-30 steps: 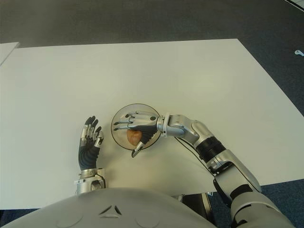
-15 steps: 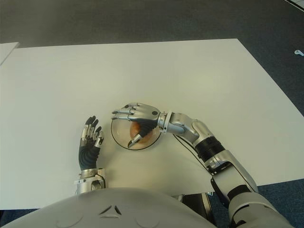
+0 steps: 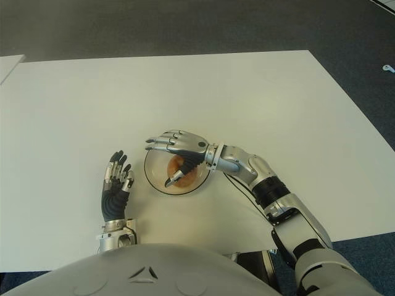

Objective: Put the apples into the plate.

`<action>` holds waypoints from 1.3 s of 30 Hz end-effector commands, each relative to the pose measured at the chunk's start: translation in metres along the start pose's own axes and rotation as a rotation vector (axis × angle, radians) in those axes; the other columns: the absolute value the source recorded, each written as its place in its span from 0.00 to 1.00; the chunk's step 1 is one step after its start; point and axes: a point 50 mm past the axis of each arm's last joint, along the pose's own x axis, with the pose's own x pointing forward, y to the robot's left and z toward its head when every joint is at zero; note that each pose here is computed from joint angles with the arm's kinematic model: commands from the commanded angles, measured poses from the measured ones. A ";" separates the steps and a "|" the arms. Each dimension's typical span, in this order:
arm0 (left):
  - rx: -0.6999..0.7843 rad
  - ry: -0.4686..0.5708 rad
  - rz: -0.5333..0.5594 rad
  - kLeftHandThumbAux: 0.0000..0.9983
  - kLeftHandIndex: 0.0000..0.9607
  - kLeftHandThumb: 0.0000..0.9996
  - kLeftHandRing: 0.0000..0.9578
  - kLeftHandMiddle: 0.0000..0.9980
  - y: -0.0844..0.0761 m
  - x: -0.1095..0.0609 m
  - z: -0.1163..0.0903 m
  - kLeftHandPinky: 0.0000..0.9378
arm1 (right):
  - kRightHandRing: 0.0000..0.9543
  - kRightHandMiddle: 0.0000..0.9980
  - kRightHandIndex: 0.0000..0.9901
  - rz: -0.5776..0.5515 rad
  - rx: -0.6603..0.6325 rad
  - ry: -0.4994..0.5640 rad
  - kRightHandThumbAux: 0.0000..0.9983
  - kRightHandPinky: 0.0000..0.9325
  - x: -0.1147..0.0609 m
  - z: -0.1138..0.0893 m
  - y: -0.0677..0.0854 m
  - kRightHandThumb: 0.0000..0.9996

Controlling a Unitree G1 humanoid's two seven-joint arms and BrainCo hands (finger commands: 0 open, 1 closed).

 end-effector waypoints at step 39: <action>-0.035 0.081 0.047 0.60 0.00 0.15 0.00 0.00 -0.007 0.001 -0.010 0.00 | 0.00 0.00 0.00 -0.486 0.754 0.411 0.17 0.00 -0.067 -0.066 -0.024 0.13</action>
